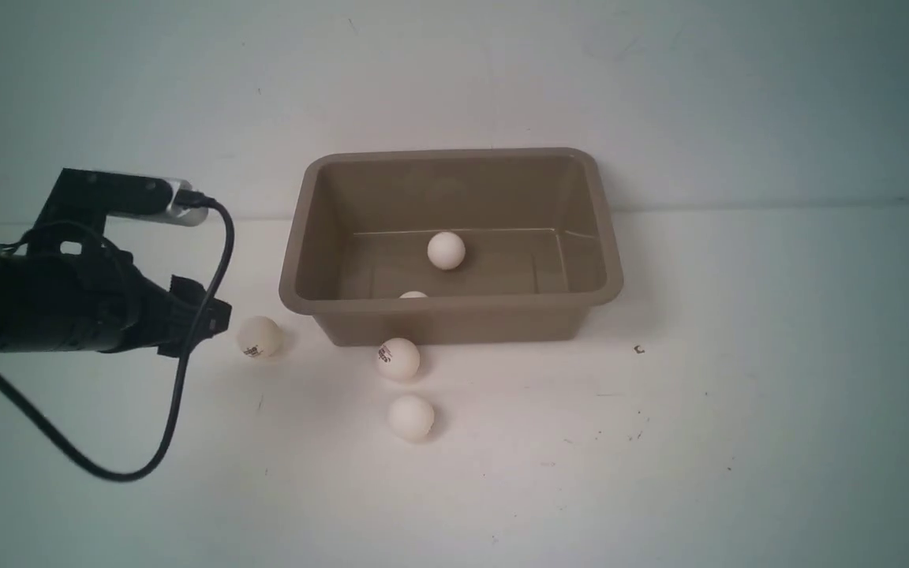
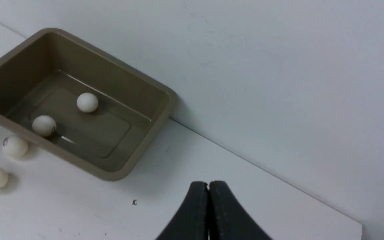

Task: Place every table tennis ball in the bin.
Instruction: Use the left arm to clamp the table tennis ball closest to it

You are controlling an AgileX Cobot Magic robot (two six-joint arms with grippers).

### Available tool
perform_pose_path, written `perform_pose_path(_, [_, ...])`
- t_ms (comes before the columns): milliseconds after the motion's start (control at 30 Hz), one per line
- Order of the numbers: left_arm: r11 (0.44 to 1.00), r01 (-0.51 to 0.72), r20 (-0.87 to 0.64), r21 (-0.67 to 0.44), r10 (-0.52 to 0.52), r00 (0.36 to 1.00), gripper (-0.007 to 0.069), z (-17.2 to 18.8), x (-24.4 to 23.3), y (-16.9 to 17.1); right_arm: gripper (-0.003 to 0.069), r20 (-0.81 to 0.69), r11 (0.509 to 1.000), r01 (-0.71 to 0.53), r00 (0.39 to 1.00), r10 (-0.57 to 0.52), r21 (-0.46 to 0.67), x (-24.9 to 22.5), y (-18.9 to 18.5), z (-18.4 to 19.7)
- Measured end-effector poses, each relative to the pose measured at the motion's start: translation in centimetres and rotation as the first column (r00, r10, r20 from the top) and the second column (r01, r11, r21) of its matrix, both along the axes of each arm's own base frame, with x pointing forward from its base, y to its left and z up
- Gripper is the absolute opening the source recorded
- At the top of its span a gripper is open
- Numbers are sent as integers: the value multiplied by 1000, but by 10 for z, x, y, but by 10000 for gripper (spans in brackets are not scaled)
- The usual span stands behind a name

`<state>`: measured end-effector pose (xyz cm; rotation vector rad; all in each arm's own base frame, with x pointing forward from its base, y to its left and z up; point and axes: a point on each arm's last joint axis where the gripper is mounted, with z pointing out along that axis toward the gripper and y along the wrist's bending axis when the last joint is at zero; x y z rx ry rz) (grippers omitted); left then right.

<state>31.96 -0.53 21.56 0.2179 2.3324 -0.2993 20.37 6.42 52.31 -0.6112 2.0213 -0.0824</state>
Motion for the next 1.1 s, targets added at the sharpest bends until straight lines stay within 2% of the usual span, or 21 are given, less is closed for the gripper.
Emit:
perform_pose_path(167, [999,-18,-17,-33,18,1000,479,-4,15,0,-16,-34,1000,10,999,-10,4,-25,-9,-14])
perform_pose_path(333, [998,-17,-39,-54,15,999,479,-9,23,0,-16,-83,1000,20,996,-19,8,-27,-10,-29])
perform_pose_path(867, [998,32,-103,-58,-38,994,479,-38,48,-17,-16,-118,996,-23,992,33,85,-30,-2,-32])
perform_pose_path(1100, [998,57,-111,-39,-61,992,479,-48,54,-22,-16,-117,996,-23,993,33,86,-30,-2,-31])
